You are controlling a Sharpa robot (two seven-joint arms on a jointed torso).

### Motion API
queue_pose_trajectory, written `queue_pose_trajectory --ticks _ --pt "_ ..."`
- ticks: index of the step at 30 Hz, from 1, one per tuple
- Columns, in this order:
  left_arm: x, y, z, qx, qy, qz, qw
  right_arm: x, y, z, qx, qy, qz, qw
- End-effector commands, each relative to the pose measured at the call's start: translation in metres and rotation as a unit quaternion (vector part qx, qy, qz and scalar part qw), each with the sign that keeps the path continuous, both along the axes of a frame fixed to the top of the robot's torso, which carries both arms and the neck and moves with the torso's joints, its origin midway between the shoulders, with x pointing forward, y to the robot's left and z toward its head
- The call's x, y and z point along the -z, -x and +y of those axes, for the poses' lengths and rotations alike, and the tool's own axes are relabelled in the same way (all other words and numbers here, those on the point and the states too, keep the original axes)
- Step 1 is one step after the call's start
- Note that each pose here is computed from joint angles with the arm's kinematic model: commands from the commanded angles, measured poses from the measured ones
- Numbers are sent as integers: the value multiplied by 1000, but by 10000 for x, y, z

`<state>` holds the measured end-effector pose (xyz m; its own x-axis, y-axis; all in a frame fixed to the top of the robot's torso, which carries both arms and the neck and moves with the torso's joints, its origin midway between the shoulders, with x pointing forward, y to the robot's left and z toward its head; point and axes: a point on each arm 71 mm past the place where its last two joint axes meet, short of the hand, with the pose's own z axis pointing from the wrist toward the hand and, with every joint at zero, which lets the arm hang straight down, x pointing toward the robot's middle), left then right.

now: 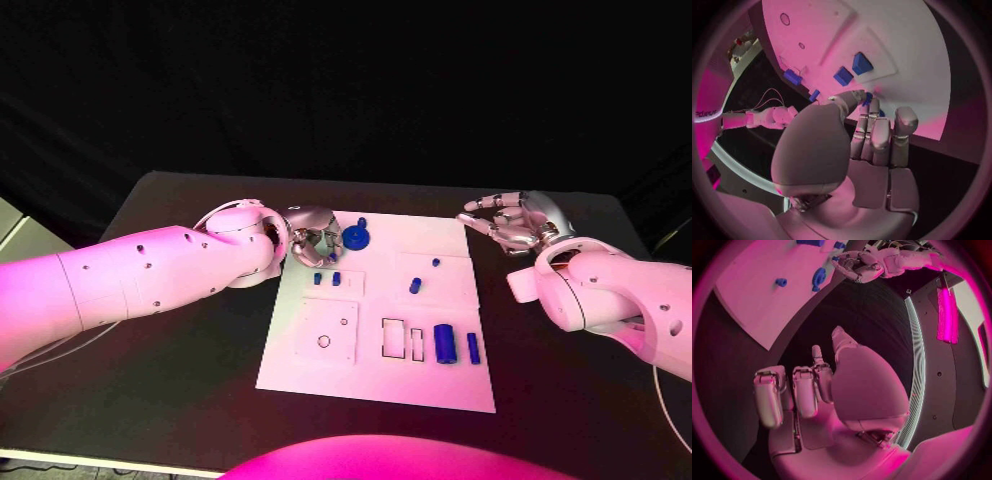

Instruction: Assemble the parts on the task board

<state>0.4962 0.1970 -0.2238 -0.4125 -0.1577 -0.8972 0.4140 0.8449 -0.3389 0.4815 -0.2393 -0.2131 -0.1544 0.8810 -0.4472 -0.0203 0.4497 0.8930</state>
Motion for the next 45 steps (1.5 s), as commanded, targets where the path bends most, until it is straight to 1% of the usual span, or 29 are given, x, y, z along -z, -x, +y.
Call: queue_pose_trajectory --ticks 1,13,25,29,32,35,38,40,42,43,45 --pt "1 7 -11 2 2 3 1000 -4 3 19 -10 1 -4 1000" --pt "-4 6 12 -2 4 0 1000 -1 1 7 -9 2 -3 1000" --pt "-12 15 20 0 9 -1 1000 2 -3 -6 -7 3 -3 1000" --pt "-18 18 42 -2 14 -2 1000 6 -8 -15 -9 4 -2 1000" --pt "-26 22 75 -5 21 0 1000 8 -16 -17 -18 14 -4 1000" --pt "-41 20 128 -11 30 4 999 7 -27 -17 -35 34 -13 999" --pt "-61 9 205 -23 55 22 998 13 -43 -19 -56 60 -19 996" --pt "-85 -6 290 -36 90 42 994 23 -54 -19 -77 86 -24 993" --pt "-119 -29 390 -49 136 66 987 34 -60 -10 -101 117 -29 988" --pt "-134 -39 423 -53 152 73 984 37 -61 -5 -108 127 -32 986" --pt "-192 -79 532 -65 213 95 970 46 -58 18 -133 162 -40 977"
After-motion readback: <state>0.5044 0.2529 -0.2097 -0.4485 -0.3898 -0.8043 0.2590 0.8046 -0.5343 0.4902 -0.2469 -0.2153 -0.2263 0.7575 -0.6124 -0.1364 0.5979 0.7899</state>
